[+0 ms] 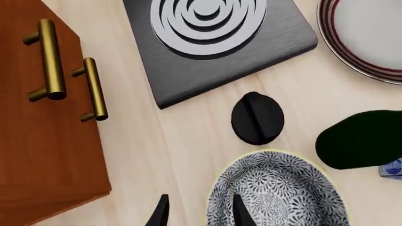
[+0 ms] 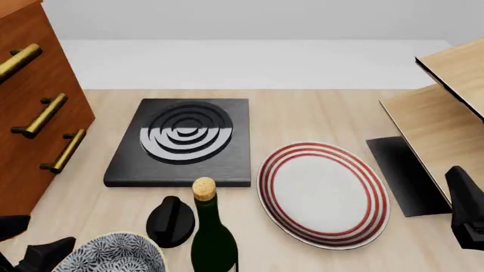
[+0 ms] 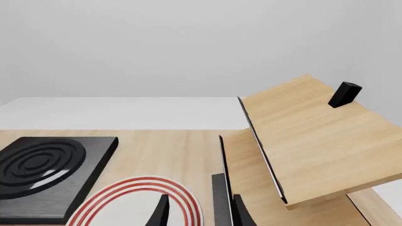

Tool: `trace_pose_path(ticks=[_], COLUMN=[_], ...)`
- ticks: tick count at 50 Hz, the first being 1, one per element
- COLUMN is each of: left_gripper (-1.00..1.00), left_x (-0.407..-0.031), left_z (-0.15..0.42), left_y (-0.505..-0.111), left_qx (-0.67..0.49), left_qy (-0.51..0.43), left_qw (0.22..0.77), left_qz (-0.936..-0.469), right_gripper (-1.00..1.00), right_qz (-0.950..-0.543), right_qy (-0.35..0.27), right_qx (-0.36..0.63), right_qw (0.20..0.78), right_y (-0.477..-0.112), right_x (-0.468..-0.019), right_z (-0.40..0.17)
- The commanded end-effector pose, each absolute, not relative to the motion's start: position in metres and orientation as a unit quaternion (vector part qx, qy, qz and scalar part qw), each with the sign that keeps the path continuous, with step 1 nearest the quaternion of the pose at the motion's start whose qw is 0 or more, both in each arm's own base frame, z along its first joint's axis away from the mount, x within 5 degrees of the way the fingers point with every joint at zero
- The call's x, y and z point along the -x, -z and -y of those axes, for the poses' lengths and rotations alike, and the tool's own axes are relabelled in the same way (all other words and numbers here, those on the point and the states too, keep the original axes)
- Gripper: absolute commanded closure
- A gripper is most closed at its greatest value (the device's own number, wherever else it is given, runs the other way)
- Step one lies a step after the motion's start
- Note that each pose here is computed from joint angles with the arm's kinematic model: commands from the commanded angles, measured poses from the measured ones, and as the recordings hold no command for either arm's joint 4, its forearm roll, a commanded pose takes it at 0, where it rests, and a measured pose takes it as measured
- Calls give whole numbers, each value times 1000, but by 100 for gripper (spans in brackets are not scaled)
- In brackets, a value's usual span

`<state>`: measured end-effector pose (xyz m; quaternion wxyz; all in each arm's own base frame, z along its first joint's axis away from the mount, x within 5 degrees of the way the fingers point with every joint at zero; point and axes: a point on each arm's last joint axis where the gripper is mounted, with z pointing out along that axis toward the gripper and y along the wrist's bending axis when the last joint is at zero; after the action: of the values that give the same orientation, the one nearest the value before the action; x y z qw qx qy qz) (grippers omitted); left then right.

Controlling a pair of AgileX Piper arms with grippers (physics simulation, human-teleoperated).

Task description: Pick up the akita bowl and put it on the plate.

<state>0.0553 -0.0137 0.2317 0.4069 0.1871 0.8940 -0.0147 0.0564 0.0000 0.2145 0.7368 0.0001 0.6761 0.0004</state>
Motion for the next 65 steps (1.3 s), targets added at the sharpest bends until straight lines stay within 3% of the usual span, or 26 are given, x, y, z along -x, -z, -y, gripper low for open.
trace_pose_path(ticks=[1,65], left_gripper=[-100,-100], left_x=[-56,-76], left_z=[14,23], left_y=[-213,-156], left_qx=[-196,-226], left_qy=[12,19], left_qw=[389,346], left_qz=[-900,-910], right_gripper=[-100,-100], right_qz=[-676,-676], right_qy=[0,0], right_qx=[0,0], right_qw=[737,737], right_y=[-214,-215], right_x=[-56,-56], right_z=[0,0])
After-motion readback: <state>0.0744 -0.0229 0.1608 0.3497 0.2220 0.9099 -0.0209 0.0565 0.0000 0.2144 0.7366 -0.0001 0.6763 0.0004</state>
